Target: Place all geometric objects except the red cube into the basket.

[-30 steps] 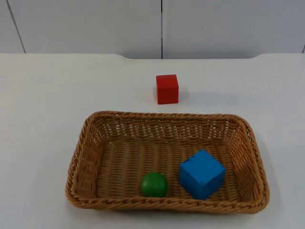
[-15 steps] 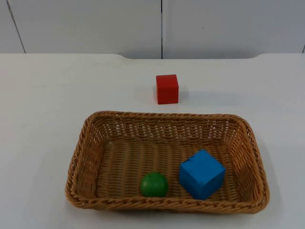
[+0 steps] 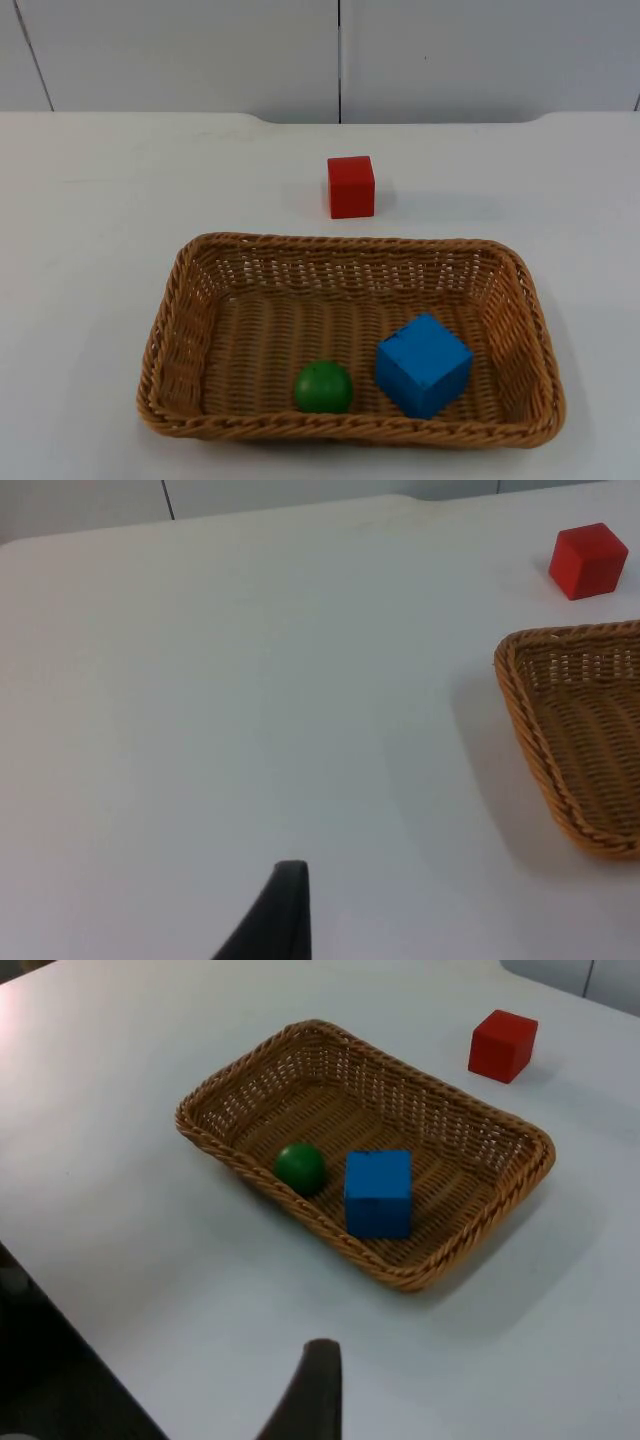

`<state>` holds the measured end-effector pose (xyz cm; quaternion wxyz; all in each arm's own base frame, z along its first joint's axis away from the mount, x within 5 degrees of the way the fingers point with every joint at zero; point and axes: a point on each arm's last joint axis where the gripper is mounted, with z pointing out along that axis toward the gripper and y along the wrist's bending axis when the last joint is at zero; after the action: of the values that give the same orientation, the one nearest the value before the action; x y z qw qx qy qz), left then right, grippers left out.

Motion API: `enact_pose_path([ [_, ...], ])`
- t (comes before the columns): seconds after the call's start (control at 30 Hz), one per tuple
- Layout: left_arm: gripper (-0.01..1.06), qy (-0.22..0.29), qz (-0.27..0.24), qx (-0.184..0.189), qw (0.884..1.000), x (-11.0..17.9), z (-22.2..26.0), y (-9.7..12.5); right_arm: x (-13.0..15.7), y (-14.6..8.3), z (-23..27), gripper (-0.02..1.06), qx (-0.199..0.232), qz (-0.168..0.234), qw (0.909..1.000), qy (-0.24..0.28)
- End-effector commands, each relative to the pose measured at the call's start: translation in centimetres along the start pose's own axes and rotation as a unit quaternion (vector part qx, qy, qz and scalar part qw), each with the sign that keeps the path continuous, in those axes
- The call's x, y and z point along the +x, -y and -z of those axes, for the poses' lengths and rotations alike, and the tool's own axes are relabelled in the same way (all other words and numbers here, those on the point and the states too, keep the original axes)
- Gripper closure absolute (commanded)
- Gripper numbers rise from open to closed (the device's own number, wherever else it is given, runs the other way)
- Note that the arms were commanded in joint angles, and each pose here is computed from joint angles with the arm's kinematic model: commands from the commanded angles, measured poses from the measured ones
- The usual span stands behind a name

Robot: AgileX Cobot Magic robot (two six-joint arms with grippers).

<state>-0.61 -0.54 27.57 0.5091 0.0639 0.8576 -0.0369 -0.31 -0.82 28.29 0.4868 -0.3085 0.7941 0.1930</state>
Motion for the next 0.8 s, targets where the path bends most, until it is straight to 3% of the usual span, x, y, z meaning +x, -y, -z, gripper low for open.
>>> enact_pose_path([
  [0.0, 0.00, 0.004, -0.001, -0.005, 1.000, 0.03, -0.08, -0.04, 0.23, -0.02, -0.18, 0.24, -0.001, 0.005, 1.0000, -0.004],
  [0.5, 0.00, 0.004, 0.000, -0.006, 1.000, 0.04, -0.08, -0.06, 0.23, -0.02, -0.18, 0.24, -0.001, 0.005, 1.0000, -0.004],
  [0.53, 0.00, 0.004, 0.000, -0.006, 1.000, 0.04, -0.08, -0.06, 0.23, -0.02, -0.18, 0.22, -0.001, 0.005, 1.0000, -0.004],
  [0.63, 0.00, 0.004, 0.002, -0.006, 1.000, 0.04, -0.08, -0.06, 0.23, -0.02, -0.18, 0.00, -0.001, 0.005, 1.0000, -0.004],
  [0.77, 0.00, 0.004, 0.002, -0.006, 1.000, 0.04, -0.08, -0.06, 0.23, -0.02, -0.18, -0.01, -0.001, 0.006, 1.0000, -0.004],
])
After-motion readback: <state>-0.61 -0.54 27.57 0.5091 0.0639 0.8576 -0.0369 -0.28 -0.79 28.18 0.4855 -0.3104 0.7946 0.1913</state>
